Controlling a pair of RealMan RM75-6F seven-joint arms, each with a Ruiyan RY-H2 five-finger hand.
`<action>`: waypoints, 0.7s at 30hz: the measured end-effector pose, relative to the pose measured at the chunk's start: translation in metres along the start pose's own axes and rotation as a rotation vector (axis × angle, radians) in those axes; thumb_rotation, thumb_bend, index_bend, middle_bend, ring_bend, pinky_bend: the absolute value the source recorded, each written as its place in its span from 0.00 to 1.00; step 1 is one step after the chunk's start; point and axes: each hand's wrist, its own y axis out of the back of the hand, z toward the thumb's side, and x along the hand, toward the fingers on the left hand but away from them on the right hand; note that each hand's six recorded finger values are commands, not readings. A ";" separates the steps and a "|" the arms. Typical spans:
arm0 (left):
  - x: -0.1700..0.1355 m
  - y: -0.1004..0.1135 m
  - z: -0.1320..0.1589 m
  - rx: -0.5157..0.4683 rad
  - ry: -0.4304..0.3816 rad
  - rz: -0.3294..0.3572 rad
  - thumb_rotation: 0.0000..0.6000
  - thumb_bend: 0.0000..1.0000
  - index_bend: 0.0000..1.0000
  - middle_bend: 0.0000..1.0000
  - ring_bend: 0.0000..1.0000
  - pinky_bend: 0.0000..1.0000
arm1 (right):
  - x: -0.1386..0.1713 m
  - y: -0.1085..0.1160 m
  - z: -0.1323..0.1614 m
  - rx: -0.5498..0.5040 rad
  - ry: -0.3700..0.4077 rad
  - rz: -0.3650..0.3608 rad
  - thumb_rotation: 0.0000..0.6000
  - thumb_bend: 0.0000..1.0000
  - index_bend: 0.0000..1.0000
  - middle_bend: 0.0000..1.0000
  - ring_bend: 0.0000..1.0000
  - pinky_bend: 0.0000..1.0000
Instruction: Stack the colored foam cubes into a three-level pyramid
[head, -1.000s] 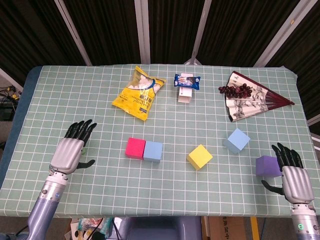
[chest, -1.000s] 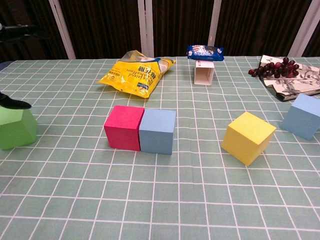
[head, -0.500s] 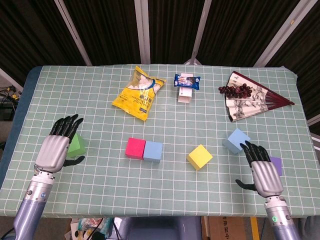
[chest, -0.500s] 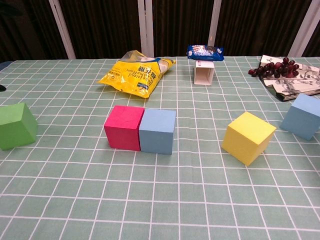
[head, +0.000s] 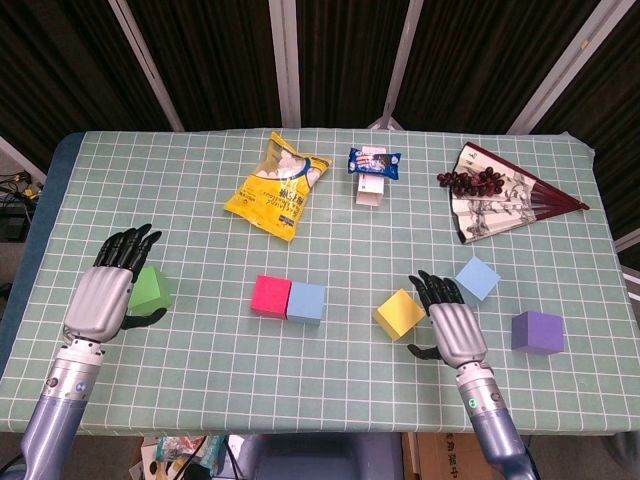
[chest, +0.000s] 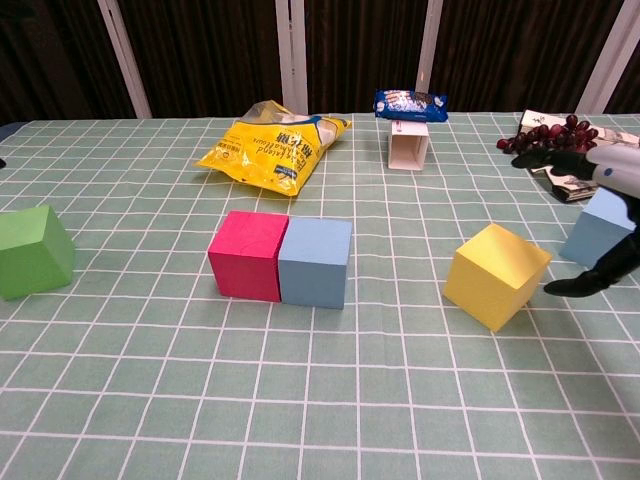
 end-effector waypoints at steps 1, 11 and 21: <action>0.000 0.000 0.000 -0.001 0.001 0.001 1.00 0.11 0.00 0.00 0.00 0.00 | -0.003 -0.002 0.002 -0.001 -0.002 0.002 1.00 0.17 0.00 0.00 0.00 0.00; 0.003 -0.001 -0.003 -0.009 0.013 -0.004 1.00 0.11 0.00 0.00 0.00 0.00 | -0.020 -0.022 0.021 -0.058 -0.026 0.006 1.00 0.17 0.00 0.00 0.00 0.00; 0.004 -0.001 -0.004 -0.015 0.016 -0.001 1.00 0.11 0.00 0.00 0.00 0.00 | -0.035 -0.034 0.019 -0.070 -0.076 -0.012 1.00 0.17 0.00 0.00 0.00 0.00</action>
